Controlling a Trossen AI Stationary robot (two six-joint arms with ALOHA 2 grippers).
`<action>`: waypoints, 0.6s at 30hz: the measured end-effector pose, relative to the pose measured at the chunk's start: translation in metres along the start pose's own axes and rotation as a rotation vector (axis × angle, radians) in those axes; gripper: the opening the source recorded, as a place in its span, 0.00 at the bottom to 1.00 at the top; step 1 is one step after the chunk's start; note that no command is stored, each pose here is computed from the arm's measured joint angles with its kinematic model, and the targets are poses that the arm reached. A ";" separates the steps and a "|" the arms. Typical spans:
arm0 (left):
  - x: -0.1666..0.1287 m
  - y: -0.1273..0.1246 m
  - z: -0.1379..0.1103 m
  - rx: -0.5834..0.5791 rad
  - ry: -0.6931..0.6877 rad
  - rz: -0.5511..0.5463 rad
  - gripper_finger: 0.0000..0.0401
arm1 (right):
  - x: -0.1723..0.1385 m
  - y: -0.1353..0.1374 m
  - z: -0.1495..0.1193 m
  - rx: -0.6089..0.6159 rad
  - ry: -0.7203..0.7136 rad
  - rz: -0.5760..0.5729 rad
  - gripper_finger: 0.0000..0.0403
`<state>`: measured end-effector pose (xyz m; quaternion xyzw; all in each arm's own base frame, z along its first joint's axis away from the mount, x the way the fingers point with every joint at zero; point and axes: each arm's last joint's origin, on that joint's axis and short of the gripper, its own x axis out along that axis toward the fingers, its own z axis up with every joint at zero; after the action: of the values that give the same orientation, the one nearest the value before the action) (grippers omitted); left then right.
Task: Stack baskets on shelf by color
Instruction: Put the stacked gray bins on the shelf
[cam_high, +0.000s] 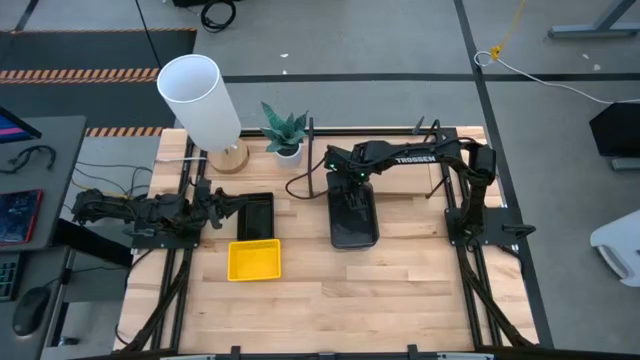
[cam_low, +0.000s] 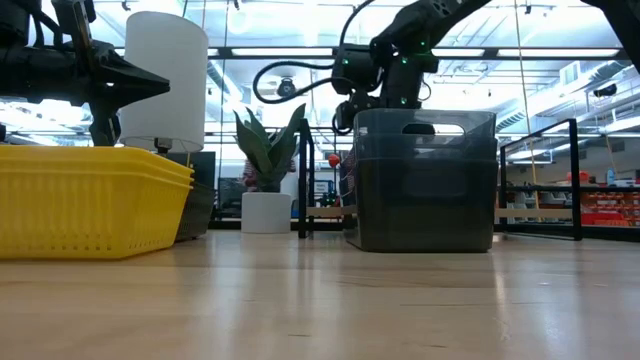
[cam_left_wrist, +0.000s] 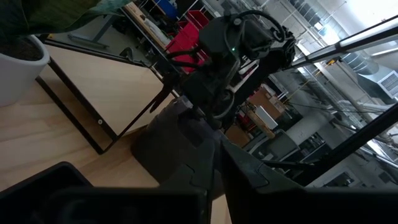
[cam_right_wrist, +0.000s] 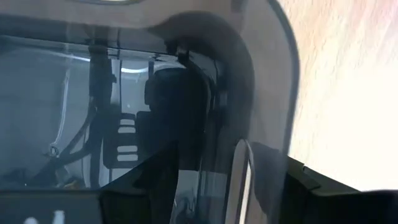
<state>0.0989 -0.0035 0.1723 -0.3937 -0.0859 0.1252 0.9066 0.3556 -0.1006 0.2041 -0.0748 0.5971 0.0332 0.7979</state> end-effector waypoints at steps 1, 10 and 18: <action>0.000 0.000 0.000 0.001 0.000 0.000 0.09 | 0.000 0.000 0.000 -0.006 -0.005 -0.003 0.49; 0.000 0.000 0.000 0.000 0.000 0.000 0.09 | 0.007 0.009 -0.002 -0.034 0.029 -0.026 0.38; 0.000 0.000 0.000 0.000 0.000 0.000 0.07 | 0.011 0.019 -0.002 -0.012 0.045 -0.021 0.19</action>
<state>0.0989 -0.0035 0.1723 -0.3937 -0.0858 0.1253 0.9066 0.3537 -0.0822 0.1915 -0.0866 0.6139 0.0265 0.7842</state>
